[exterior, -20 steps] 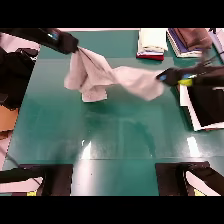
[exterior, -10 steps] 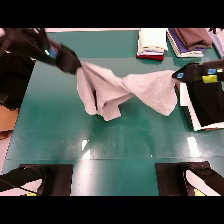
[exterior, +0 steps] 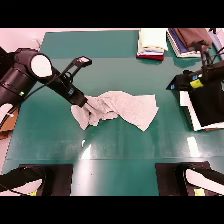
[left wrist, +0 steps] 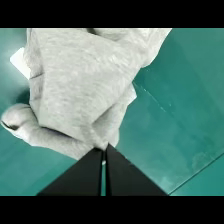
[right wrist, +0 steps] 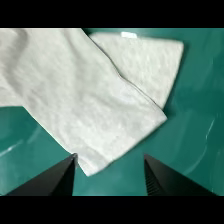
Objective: Fold the shirts.
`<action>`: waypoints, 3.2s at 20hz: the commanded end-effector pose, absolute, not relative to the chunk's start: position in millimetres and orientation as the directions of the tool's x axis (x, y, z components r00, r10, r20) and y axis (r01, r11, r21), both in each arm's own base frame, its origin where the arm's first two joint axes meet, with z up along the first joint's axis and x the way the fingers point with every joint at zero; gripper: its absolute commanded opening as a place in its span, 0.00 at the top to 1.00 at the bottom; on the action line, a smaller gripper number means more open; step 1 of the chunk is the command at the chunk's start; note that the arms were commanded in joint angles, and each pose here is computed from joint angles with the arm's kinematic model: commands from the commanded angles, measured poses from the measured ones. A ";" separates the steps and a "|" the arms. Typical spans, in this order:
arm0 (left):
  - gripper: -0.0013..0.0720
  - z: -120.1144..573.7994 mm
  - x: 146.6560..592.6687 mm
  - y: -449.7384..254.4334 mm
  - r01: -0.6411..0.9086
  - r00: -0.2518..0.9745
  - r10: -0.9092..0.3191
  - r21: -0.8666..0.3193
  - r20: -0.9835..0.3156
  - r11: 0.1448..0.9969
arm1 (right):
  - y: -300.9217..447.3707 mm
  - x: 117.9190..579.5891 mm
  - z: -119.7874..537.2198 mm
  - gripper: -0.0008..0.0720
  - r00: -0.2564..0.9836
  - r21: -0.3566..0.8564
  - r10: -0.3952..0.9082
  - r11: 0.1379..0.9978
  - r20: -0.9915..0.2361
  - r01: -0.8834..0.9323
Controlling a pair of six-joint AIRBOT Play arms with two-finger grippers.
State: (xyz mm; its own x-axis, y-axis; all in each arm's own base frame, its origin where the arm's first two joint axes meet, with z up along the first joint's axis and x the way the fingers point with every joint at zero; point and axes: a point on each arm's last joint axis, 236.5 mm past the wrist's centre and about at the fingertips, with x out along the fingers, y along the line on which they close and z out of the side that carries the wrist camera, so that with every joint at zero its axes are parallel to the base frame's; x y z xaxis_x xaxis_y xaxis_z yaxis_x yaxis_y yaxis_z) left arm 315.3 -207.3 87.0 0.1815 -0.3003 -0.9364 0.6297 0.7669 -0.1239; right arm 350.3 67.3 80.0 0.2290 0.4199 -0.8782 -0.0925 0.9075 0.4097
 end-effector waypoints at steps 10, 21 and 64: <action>0.95 83.1 334.3 -213.7 0.624 0.258 -0.325 -0.100 -0.910 0.775 | 110.5 299.0 -81.6 0.41 0.037 0.452 0.451 0.889 -0.892 0.067; 0.95 183.3 362.0 -158.8 0.500 0.552 -0.181 0.149 -0.814 0.853 | 116.7 374.1 78.0 0.97 0.382 0.435 0.465 0.885 -0.798 -0.168; 0.28 5.3 327.6 -62.9 -0.036 0.218 -0.371 -0.387 -0.903 0.921 | 75.7 398.8 71.4 0.97 0.269 0.354 0.366 0.931 -0.891 -0.092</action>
State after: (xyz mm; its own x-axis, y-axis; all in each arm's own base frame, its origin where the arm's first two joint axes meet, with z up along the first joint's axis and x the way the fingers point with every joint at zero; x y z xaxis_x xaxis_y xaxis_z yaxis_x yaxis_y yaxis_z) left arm 350.2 -63.9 40.1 0.2896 -0.2978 -0.9096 0.0679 0.9544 -0.2908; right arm 398.9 75.7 71.2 0.2687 0.3655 -0.8912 -0.0930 0.9307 0.3537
